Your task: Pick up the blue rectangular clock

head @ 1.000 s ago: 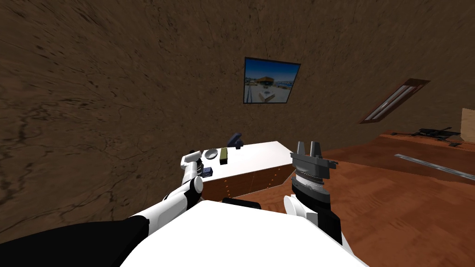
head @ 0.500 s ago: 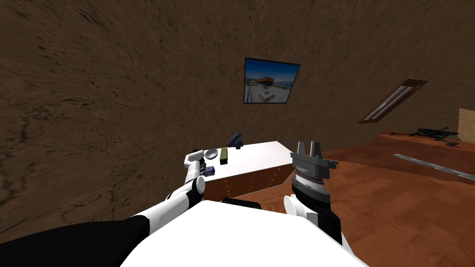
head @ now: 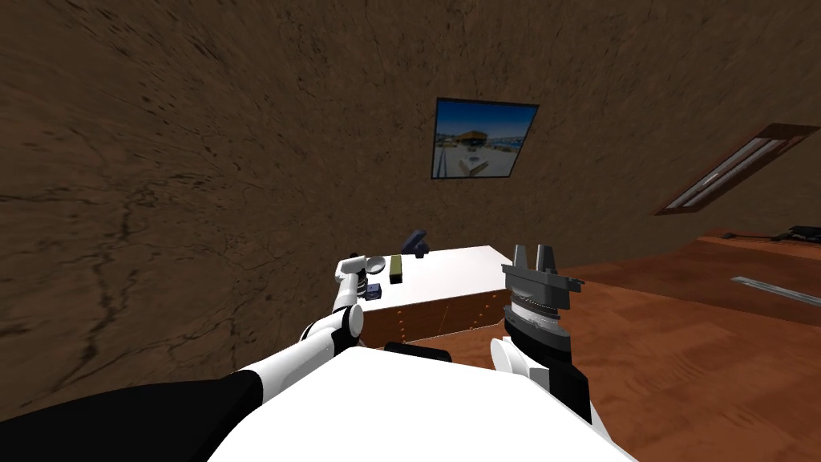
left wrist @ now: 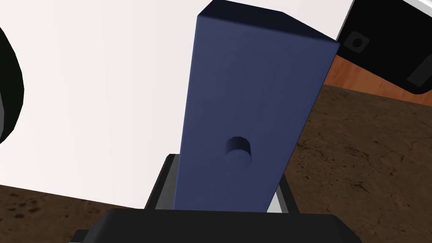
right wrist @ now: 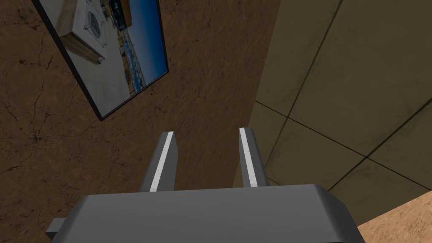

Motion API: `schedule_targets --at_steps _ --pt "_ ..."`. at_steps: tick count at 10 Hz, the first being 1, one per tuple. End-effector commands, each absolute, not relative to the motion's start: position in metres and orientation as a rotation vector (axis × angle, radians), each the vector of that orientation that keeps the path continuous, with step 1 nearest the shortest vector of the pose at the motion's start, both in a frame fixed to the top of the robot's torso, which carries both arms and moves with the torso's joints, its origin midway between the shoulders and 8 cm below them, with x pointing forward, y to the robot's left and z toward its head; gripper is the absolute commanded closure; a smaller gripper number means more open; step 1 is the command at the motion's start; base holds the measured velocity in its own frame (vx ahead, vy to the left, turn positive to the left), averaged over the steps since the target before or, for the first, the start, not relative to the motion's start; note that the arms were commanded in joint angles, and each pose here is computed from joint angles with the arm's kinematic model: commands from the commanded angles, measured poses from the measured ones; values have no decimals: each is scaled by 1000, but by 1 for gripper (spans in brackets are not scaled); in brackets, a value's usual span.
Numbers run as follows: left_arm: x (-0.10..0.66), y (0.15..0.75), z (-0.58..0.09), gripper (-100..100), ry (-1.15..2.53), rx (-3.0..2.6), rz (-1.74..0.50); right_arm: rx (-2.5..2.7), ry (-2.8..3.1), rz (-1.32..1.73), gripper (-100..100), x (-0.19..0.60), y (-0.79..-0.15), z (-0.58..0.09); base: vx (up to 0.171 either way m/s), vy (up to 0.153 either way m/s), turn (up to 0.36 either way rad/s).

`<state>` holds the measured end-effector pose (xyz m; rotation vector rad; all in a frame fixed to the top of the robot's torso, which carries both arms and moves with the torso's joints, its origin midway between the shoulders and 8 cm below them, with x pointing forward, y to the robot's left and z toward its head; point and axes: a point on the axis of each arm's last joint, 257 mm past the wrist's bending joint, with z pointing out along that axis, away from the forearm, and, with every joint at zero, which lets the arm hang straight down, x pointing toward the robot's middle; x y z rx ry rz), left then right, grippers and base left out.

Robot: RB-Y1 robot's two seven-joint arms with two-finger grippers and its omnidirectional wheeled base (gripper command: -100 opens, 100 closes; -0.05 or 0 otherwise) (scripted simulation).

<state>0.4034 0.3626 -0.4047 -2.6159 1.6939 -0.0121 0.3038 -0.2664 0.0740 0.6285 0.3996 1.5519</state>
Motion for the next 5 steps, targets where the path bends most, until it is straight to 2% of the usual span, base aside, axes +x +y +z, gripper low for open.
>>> schedule_targets --at_steps 1,3,4,5 --pt "412 340 -400 100 1709 -2603 -13 629 400 1552 0 304 -266 74 -10 129 113" --pt "423 311 -393 100 1733 -2582 -17 629 400 1552 0 304 -266 74 -21 116 109" --pt "419 321 -397 100 1727 -2587 -19 629 400 1552 0 304 -266 74 -9 47 8" --pt "419 319 -396 0 1725 -2588 -18 629 399 1552 0 304 -266 74 -1 9 -2"
